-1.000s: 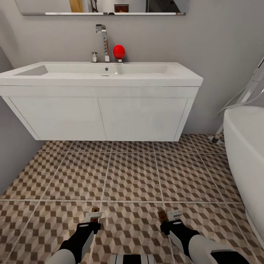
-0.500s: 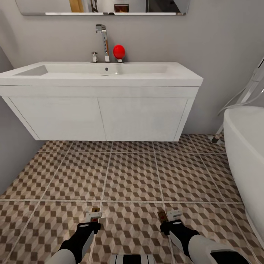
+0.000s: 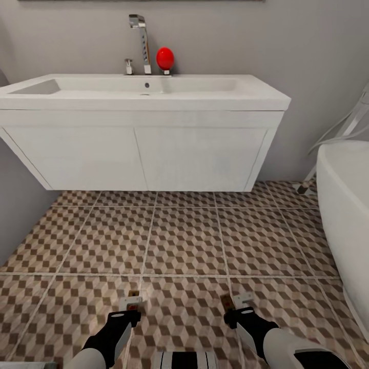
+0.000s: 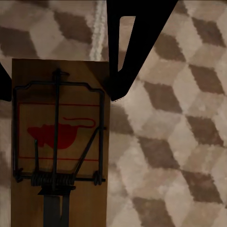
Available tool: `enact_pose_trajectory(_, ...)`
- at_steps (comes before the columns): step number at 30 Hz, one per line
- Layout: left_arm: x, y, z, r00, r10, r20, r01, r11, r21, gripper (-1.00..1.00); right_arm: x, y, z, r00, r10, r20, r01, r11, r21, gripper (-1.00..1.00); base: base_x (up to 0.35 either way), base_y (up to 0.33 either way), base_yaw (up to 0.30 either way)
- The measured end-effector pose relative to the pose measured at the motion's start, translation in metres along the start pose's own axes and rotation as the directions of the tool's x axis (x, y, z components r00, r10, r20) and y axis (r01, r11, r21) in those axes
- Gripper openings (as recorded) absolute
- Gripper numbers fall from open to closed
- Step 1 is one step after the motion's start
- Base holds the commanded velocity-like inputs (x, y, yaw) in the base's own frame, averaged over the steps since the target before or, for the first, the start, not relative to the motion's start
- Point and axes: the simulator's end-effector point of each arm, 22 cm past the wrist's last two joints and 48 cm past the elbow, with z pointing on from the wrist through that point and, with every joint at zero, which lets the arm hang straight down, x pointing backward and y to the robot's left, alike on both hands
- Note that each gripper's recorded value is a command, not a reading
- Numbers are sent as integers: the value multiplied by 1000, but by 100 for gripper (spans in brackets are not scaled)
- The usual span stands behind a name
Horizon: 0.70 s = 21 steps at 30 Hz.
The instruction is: Take the four mousetraps from the cabinet in the bathroom and place them on the bathroom floor. Make sure all four end up on the same floor surface, and ensure that at least two of them are either under or directly next to the same bathroom sink.
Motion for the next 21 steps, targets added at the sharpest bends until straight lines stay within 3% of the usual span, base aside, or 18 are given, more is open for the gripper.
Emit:
enact_pose_trajectory(10, 20, -1, 12, 999, 9, -42, -9, 1000, -2, -100, 19, 4, 13, 999, -3, -40, 3, 1000, -7, -100, 0, 0, 0)
enact_pose_trajectory(21, 18, -1, 12, 999, 7, -35, -7, 1000, -3, -100, 19, 4, 13, 999, -2, -38, 2, 1000, -6, -100, 0, 0, 0)
